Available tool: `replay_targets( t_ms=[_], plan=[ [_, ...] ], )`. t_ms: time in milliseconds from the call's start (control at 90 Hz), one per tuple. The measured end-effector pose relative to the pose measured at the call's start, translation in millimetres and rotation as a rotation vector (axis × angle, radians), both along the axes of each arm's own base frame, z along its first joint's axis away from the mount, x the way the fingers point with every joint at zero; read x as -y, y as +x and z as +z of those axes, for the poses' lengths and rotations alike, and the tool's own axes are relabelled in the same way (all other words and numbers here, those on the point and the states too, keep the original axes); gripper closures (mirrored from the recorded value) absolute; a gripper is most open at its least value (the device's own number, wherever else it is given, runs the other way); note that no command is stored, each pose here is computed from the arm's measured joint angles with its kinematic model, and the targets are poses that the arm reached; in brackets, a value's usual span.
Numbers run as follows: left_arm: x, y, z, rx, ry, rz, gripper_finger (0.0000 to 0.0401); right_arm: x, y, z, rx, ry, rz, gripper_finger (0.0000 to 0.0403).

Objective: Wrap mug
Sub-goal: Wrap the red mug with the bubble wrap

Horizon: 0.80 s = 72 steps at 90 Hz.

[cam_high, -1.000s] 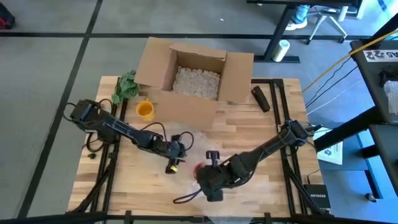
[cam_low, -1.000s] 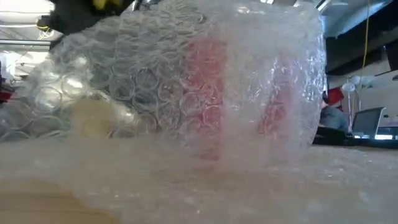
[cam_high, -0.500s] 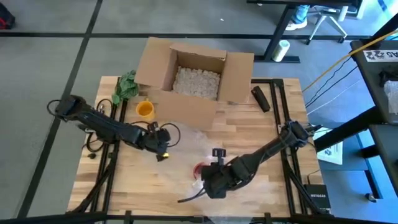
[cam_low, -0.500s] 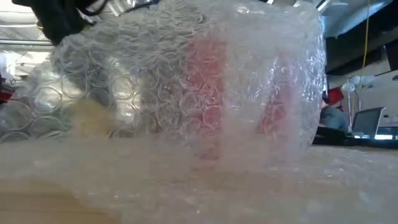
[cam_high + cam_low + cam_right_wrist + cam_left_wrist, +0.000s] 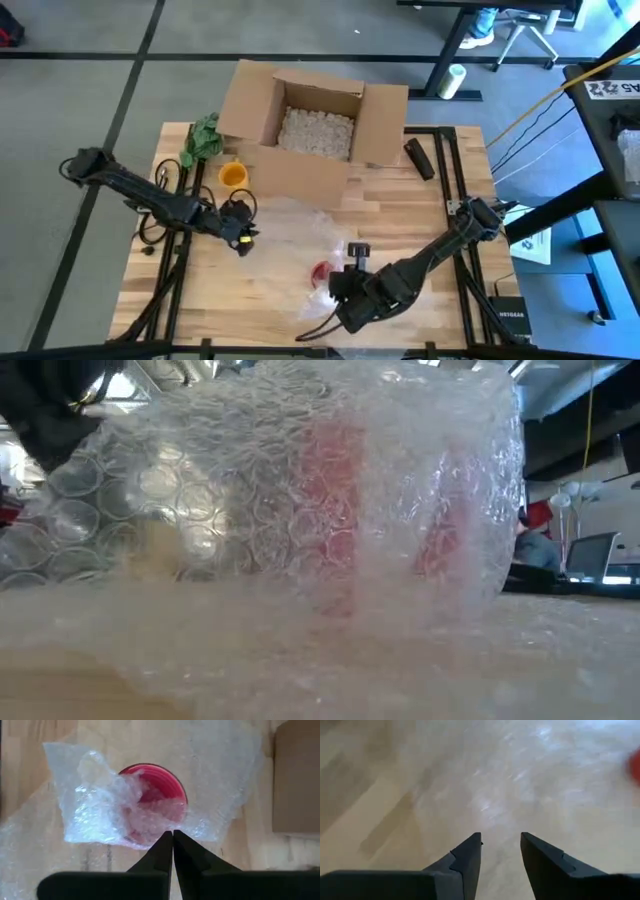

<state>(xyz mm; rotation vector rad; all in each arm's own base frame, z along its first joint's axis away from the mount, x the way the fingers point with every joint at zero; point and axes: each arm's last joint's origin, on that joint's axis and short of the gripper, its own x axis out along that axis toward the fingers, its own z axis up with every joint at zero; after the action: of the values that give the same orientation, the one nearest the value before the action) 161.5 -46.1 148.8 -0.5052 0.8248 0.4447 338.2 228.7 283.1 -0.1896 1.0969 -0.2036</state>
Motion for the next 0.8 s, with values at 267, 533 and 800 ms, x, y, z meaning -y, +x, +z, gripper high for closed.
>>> replay_targets(
  t_ms=[267, 533, 800],
  plan=[
    [-3.9, -12.5, -19.5, -0.043, -0.031, 0.07, 0.0279, 0.7, -0.6, 0.5, 0.004, -0.014, -0.004, 0.0401],
    [-4.1, -13.1, -20.6, -0.053, -0.011, 0.039, 0.0286, 1.0, -0.7, 1.2, 0.015, -0.012, -0.021, 0.0402],
    [-4.6, -11.2, -19.2, -0.032, 0.048, 0.012, 0.0388, 1.0, -0.7, 1.2, 0.015, -0.012, -0.021, 0.0402]
  ],
)
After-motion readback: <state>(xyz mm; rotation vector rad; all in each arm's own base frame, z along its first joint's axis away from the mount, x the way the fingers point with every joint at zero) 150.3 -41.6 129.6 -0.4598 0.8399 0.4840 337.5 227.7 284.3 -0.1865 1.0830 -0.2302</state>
